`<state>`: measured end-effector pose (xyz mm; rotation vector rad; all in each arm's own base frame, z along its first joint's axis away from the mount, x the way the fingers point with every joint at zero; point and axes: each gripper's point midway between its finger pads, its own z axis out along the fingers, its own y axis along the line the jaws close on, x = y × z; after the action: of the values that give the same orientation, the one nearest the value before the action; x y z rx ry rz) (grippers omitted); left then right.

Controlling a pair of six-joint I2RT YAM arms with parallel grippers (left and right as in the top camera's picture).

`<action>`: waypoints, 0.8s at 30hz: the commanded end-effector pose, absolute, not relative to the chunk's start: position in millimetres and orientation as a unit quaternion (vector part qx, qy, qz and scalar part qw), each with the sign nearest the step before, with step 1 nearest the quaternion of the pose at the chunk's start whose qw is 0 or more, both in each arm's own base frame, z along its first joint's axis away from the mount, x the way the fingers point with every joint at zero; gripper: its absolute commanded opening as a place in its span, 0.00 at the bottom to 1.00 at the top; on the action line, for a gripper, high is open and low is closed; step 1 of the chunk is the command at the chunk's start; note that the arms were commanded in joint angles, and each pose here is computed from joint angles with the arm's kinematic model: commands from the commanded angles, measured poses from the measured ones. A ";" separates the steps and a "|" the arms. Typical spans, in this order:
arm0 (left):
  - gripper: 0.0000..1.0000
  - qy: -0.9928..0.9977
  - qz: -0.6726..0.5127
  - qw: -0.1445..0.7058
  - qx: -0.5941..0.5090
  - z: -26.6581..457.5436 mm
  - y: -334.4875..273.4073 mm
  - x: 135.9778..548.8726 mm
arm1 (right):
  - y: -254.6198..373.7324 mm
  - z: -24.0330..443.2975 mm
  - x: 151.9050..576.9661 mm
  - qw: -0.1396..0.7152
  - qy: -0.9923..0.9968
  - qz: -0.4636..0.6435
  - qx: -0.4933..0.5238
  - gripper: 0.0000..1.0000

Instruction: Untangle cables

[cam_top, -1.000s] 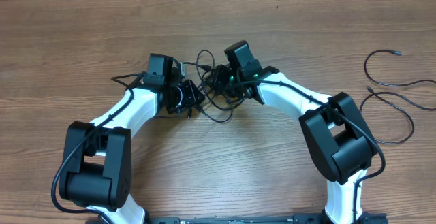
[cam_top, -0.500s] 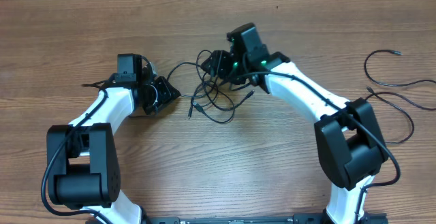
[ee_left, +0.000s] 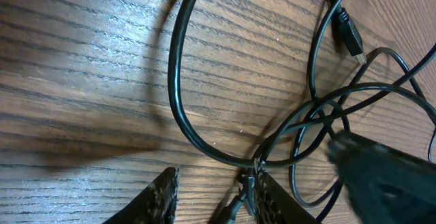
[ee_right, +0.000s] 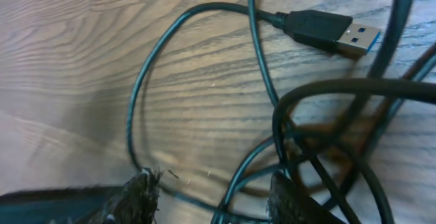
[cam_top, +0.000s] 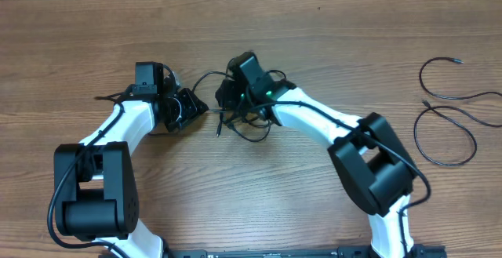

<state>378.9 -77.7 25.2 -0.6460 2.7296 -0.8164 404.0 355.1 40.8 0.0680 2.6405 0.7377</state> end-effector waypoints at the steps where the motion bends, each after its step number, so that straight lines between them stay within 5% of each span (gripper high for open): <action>1: 0.38 0.930 -0.275 0.102 -0.223 19.1 -77.4 376.5 | 355.1 35.7 416.1 0.217 0.942 0.255 0.031 0.47; 24: 0.34 0.928 -0.272 0.106 -0.234 18.7 -68.9 378.3 | 364.8 -36.1 389.9 0.123 0.956 0.260 0.062 0.33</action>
<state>379.4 -75.6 25.2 -0.6535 2.7263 -0.8148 414.2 368.7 8.6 0.1625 2.6604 0.8007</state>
